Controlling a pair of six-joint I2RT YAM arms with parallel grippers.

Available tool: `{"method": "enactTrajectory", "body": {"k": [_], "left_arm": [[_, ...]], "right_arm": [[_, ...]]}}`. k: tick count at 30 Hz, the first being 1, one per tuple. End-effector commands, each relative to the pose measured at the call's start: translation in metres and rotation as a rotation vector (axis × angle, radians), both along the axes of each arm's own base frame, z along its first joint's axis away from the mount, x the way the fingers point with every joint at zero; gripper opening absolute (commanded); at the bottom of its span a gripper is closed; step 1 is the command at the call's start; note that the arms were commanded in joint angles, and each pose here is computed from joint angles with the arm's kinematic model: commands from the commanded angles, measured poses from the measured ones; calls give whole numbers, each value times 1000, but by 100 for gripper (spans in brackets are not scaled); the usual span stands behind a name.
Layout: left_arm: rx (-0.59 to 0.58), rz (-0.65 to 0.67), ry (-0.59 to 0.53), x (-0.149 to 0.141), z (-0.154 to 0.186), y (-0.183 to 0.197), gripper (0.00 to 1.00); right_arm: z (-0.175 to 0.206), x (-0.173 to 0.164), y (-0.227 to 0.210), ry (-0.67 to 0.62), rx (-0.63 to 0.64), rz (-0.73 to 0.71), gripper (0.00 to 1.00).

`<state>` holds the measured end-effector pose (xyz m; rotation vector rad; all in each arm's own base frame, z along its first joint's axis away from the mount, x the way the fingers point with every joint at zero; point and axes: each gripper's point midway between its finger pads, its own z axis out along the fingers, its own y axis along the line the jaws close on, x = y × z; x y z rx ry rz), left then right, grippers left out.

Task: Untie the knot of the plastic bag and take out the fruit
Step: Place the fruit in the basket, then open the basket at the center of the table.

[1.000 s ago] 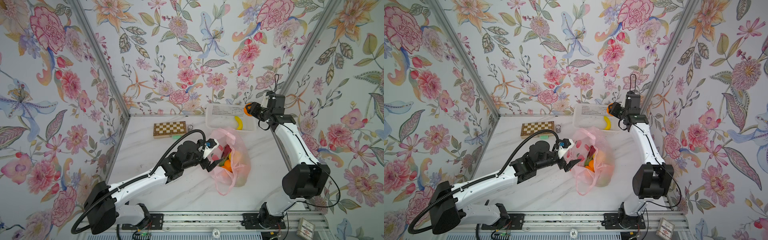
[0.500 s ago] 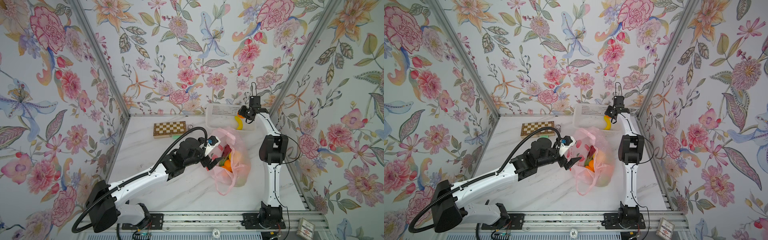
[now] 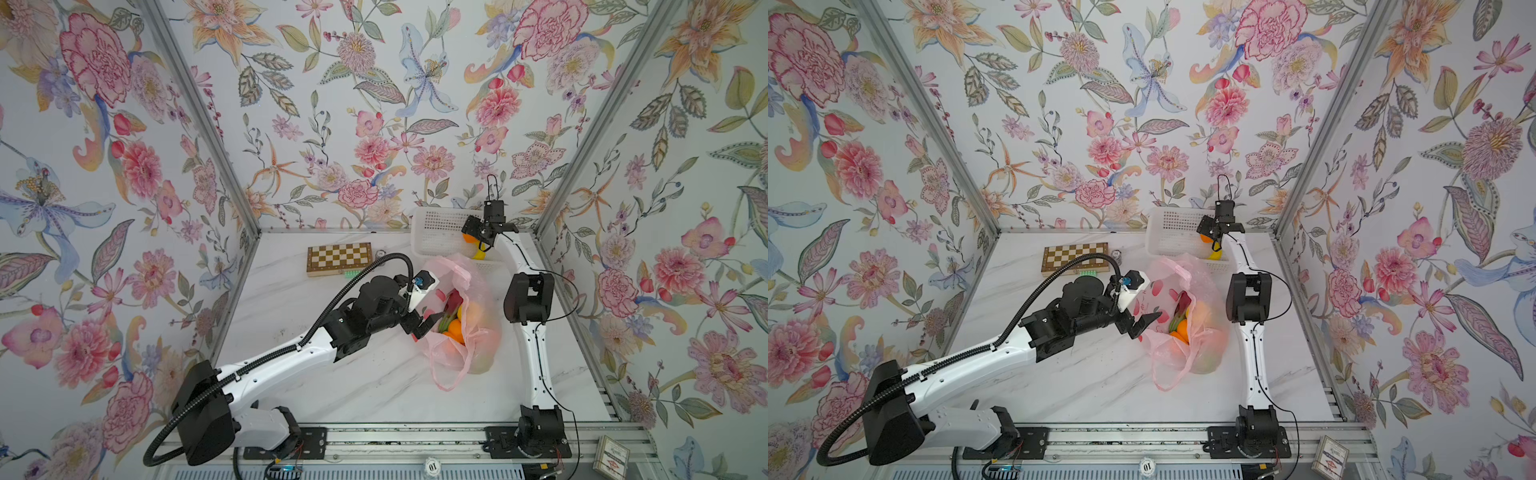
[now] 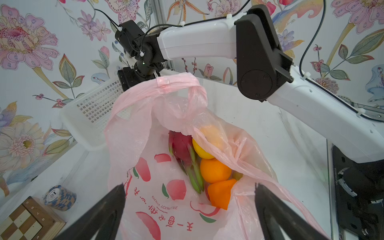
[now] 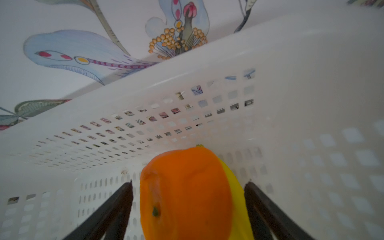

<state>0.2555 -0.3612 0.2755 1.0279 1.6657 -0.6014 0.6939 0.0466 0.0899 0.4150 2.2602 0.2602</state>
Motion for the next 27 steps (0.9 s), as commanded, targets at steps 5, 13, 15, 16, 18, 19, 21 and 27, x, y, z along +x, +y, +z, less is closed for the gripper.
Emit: {"method": "enactTrajectory", "body": {"k": [5, 13, 15, 16, 18, 19, 21, 27], "left_arm": [[-1, 61, 44, 8, -14, -1, 99], [-10, 161, 116, 23, -34, 0, 77], [-11, 175, 141, 24, -39, -1, 72], [-11, 183, 155, 26, -43, -2, 70], [-16, 196, 175, 27, -47, -3, 66], [-20, 198, 186, 28, -49, -5, 64], [-23, 199, 200, 30, -52, -9, 61], [-6, 229, 232, 40, -66, -17, 55]], "right_arm": [[103, -21, -1, -91, -62, 19, 98], [177, -101, 24, -119, -23, 99, 99], [190, -127, 28, -149, -15, 111, 99], [202, -142, 28, -181, -9, 110, 99], [207, -171, 28, -205, 11, 107, 99], [216, -188, 28, -231, 26, 109, 99], [223, -223, 29, -262, 55, 113, 99], [221, -317, 32, -276, 123, 107, 98]]}}
